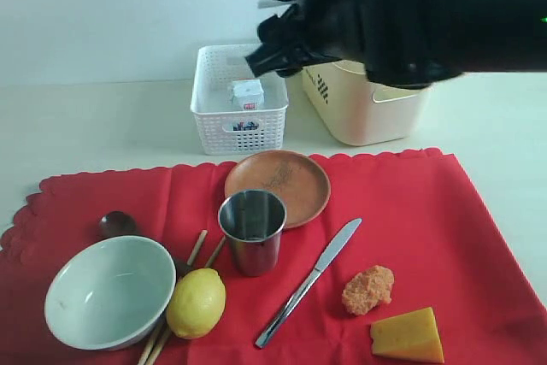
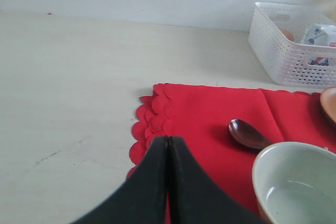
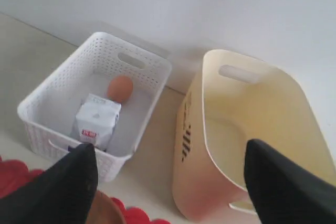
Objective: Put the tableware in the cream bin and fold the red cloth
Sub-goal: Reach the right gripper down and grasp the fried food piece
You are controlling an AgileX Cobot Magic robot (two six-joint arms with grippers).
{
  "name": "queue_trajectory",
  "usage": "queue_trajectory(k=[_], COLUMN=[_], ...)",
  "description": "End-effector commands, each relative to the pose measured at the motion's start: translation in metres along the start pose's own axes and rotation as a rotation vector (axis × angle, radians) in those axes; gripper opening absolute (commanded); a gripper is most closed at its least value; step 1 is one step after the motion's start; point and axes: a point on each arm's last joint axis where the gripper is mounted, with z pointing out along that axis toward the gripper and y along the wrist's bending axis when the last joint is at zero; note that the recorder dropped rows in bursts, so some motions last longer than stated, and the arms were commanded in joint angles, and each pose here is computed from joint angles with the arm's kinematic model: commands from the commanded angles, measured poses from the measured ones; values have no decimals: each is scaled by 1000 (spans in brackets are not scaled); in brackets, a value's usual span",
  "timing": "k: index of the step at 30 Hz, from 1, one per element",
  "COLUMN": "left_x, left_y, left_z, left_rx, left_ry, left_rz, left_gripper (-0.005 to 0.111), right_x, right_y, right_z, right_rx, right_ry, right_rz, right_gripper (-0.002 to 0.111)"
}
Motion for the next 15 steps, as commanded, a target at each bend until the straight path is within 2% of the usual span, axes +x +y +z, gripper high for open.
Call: queue_trajectory(k=[1,3,5,8,10,12,15], left_x=[-1,-1,-1,-1,-1,-1,-1], left_y=[0,0,0,0,0,0,0], left_z=[0,0,0,0,0,0,0], left_rx=[6,6,6,6,6,6,6], left_ry=[-13,-13,-13,-13,-13,-13,-13], left_rz=[-1,-1,-1,-1,-1,-1,-1], left_gripper=[1,1,1,1,1,1,1], right_x=[22,40,59,82,91,95,103], right_y=[-19,-23,-16,12,25,32,34], right_z=[-39,-59,-74,-88,-95,-101,-105], right_rx=[3,-48,-180,-504,-656,-754,-797], right_ry=[9,7,0,0,24,64,213], right_rz=[-15,-22,-29,33,99,145,72], right_gripper=[74,74,74,73,73,73,73])
